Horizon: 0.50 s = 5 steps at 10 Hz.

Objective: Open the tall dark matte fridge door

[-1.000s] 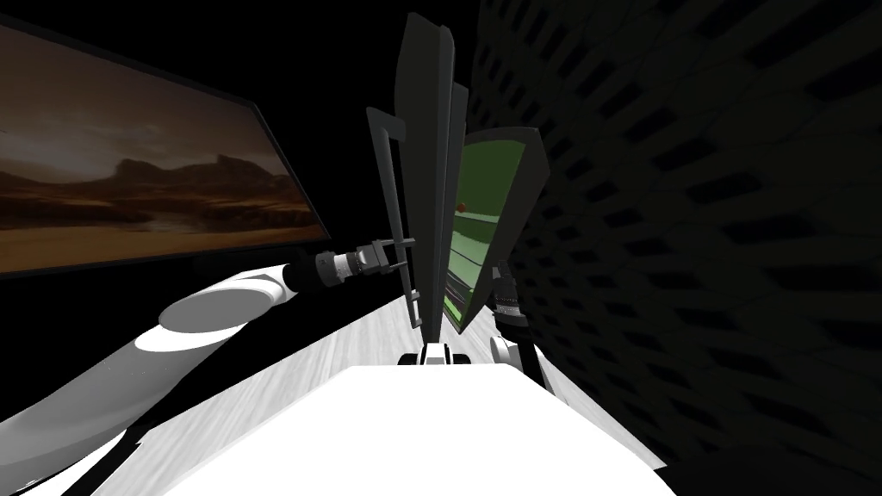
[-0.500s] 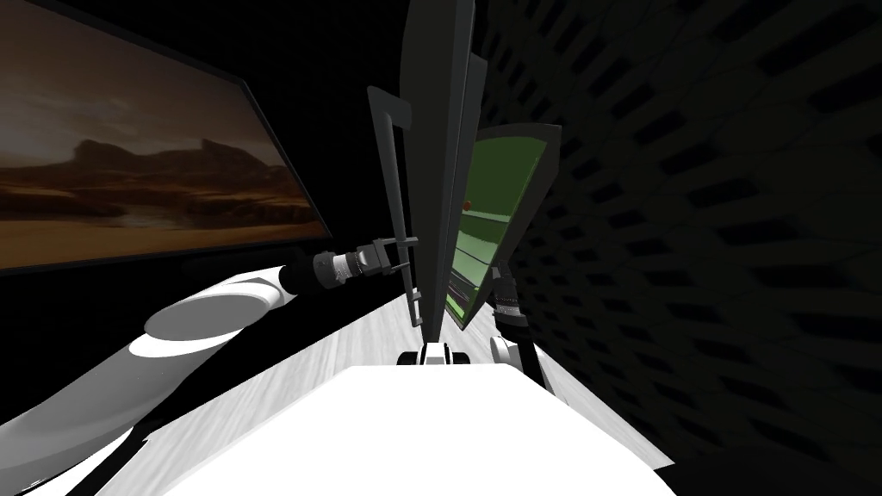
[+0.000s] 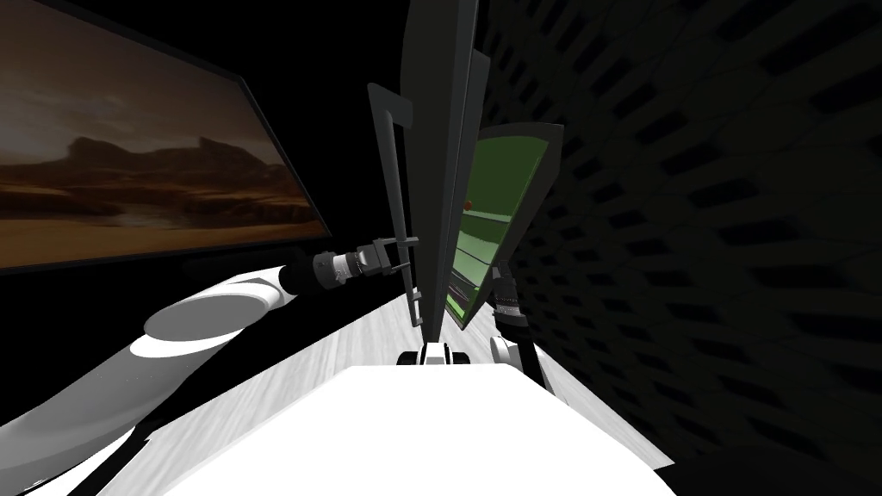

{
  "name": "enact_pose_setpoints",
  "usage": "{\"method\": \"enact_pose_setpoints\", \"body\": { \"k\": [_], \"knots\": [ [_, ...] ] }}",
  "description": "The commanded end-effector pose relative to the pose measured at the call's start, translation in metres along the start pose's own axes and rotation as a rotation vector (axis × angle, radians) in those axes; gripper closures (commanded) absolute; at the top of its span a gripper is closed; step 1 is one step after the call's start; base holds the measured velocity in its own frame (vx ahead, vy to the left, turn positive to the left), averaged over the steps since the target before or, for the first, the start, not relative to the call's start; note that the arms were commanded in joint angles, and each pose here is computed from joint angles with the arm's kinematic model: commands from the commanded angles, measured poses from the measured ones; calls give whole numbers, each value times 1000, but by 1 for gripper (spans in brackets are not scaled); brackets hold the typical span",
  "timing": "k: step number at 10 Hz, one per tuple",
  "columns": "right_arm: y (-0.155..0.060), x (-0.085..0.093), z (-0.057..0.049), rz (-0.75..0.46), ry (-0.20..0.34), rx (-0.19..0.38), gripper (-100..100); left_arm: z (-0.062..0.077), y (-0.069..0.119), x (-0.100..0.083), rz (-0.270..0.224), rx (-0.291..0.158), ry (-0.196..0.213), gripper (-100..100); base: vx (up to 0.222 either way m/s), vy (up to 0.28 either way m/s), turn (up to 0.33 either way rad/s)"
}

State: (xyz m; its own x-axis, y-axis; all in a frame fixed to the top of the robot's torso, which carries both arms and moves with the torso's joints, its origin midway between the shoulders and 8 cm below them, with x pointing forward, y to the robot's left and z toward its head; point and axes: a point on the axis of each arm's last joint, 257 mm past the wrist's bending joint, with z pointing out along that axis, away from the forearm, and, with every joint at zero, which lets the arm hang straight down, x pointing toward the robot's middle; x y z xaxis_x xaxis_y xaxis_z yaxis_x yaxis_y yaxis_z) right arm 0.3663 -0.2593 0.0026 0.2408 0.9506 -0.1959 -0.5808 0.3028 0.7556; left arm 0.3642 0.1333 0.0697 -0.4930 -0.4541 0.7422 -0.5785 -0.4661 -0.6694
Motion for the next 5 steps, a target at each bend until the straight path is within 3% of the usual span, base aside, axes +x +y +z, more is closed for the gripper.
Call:
{"method": "enact_pose_setpoints", "body": {
  "k": [1,4,5],
  "knots": [
    [0,0,0,0,0,0,0,2,10,10,14,-22,19,100,-3,20,-3],
    [0,0,0,0,0,0,0,2,10,10,14,-22,19,100,1,-5,-1],
    [0,0,0,0,0,0,0,1,5,17,38,-7,35,100,-11,57,-87]
  ]
}}
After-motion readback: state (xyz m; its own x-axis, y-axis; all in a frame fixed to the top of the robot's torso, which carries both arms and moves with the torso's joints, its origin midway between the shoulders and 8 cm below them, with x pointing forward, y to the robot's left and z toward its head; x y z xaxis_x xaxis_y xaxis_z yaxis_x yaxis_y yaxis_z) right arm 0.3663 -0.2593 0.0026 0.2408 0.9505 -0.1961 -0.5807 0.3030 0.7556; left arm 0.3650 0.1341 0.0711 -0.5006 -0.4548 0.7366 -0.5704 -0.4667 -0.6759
